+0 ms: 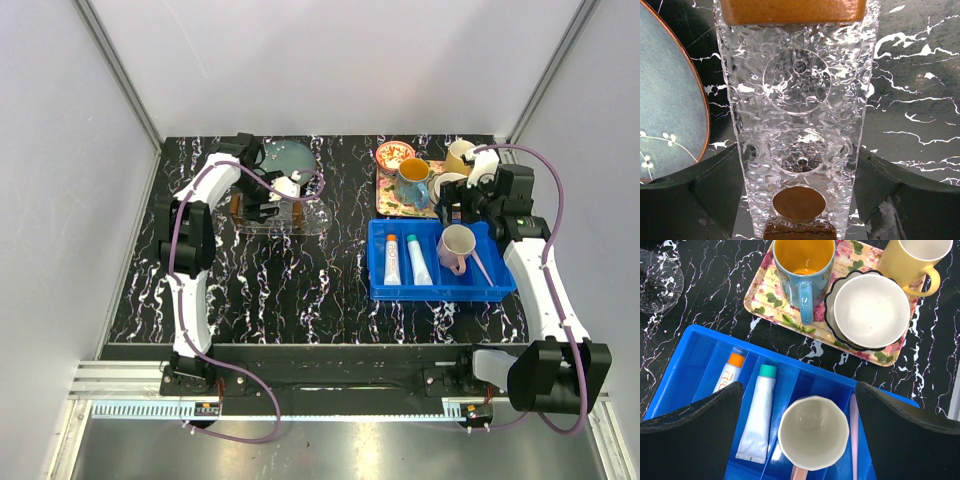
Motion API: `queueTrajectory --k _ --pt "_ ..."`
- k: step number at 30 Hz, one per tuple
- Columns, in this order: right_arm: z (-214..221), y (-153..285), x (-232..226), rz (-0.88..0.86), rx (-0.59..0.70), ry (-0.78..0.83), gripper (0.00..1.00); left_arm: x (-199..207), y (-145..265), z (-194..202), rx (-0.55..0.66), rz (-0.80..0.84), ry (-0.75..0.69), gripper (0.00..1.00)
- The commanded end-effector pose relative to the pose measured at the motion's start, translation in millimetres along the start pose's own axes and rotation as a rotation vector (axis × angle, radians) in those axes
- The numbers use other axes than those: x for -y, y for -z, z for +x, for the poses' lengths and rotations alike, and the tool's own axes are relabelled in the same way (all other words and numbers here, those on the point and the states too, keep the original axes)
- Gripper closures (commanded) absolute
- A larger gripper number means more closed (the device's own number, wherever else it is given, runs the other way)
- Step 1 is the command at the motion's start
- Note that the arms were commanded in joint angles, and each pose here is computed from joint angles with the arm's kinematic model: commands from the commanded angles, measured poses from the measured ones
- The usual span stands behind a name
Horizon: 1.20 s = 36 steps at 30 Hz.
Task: Prepare toiletry sets of a toothbrush and toothpaste on the tray
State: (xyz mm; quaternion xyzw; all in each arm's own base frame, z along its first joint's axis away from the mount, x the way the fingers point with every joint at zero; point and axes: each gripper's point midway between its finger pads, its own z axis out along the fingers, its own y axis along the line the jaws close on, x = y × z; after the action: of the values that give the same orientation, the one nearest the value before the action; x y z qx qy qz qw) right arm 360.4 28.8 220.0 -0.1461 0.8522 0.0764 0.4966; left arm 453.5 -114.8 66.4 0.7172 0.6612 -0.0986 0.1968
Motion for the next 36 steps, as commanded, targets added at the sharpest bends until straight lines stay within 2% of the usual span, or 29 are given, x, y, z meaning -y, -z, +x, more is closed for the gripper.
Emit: queueTrajectory --k 1,3,10,18,27,31,36 --pt "-9.1 0.5 1.6 0.007 0.022 0.024 0.0 -2.6 6.3 5.2 -0.025 0.006 -0.014 0.63" --pt "-9.2 0.5 1.3 0.005 0.022 0.025 0.0 -2.4 5.6 6.7 -0.031 0.006 -0.012 0.61" --pt "-9.1 0.5 1.5 0.007 0.022 0.023 0.0 -6.9 5.6 7.0 -0.035 -0.003 -0.007 0.45" --pt "-9.0 0.5 2.0 0.01 0.021 0.023 0.0 -10.1 0.8 11.3 -0.074 -0.014 -0.007 0.37" --pt "-8.2 -0.2 2.8 0.012 0.018 0.025 0.0 -17.5 2.0 2.7 -0.057 -0.045 -0.024 0.33" --pt "-8.2 -0.2 2.8 0.012 0.018 0.025 0.0 -20.1 3.0 -0.8 -0.056 -0.057 -0.03 0.2" --pt "-8.2 -0.1 2.9 0.013 0.019 0.029 0.0 -22.7 3.0 -3.9 -0.06 -0.068 -0.037 0.14"
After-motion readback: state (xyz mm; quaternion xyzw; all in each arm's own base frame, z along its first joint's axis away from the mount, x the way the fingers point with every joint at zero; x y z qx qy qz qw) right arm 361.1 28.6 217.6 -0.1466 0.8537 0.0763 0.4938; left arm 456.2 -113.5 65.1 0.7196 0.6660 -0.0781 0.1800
